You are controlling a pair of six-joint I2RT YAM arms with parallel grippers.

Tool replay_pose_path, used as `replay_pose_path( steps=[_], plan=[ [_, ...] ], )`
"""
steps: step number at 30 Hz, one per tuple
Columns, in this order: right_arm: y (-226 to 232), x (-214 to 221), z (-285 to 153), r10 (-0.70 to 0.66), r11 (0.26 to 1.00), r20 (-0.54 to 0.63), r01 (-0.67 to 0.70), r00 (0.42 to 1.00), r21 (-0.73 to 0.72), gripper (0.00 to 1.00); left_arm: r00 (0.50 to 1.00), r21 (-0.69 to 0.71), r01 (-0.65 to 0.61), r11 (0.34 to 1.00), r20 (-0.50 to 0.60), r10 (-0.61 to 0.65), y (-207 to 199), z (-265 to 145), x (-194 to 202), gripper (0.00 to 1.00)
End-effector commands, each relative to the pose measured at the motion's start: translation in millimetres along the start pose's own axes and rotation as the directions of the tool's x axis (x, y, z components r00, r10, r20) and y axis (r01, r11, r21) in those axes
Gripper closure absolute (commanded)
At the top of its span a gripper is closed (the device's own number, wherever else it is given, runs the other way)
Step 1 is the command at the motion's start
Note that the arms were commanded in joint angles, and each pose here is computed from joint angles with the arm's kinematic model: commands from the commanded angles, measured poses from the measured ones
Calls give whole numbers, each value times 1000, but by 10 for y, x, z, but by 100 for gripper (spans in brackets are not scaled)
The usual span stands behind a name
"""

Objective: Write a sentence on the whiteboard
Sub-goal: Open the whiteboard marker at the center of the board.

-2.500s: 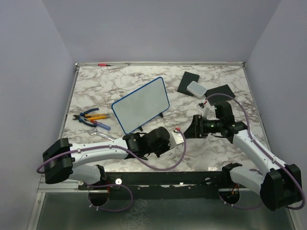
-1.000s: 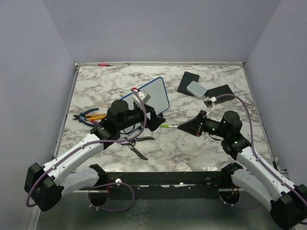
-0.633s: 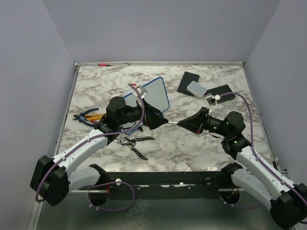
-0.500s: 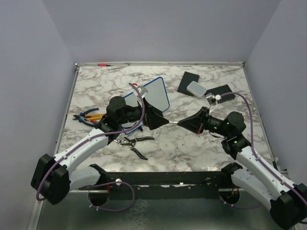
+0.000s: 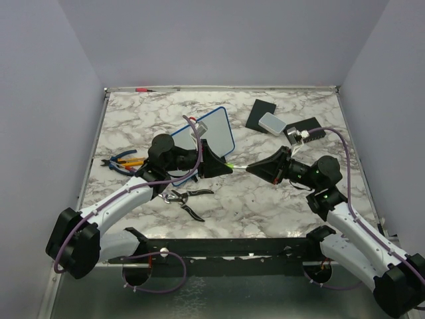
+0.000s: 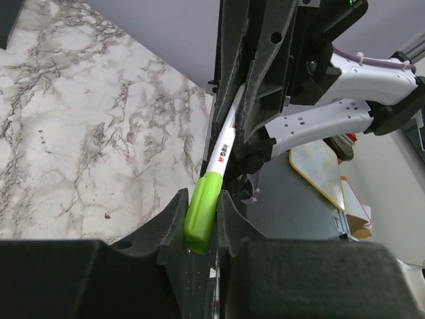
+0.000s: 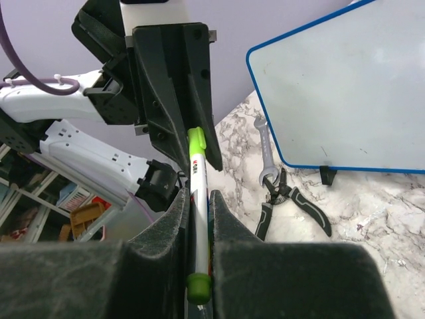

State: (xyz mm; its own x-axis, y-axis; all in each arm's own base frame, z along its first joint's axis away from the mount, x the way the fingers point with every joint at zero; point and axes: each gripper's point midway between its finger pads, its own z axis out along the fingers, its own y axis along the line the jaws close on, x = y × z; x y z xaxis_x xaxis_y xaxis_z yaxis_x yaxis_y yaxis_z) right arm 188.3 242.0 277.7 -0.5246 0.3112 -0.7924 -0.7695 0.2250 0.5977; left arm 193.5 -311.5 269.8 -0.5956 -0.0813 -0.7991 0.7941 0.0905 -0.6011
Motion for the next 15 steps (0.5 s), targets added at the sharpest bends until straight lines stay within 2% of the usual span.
replay_pose_path(
  steps=[1,5,10,15],
  plan=[
    [80,3,2,-14,999,-2,14,1000,-41,100,1000,30,-12,999,14,11,-42,-16,-8,88],
    [81,24,-5,-6,999,-9,6,1000,-44,100,1000,50,-14,999,10,14,-79,-19,-5,87],
    [105,61,-15,-4,999,-35,2,999,-54,100,998,98,-56,994,23,54,-216,-60,-36,100],
    [163,95,-39,-11,997,-56,6,998,-79,100,993,144,-111,983,47,106,-374,-117,-78,100]
  ],
)
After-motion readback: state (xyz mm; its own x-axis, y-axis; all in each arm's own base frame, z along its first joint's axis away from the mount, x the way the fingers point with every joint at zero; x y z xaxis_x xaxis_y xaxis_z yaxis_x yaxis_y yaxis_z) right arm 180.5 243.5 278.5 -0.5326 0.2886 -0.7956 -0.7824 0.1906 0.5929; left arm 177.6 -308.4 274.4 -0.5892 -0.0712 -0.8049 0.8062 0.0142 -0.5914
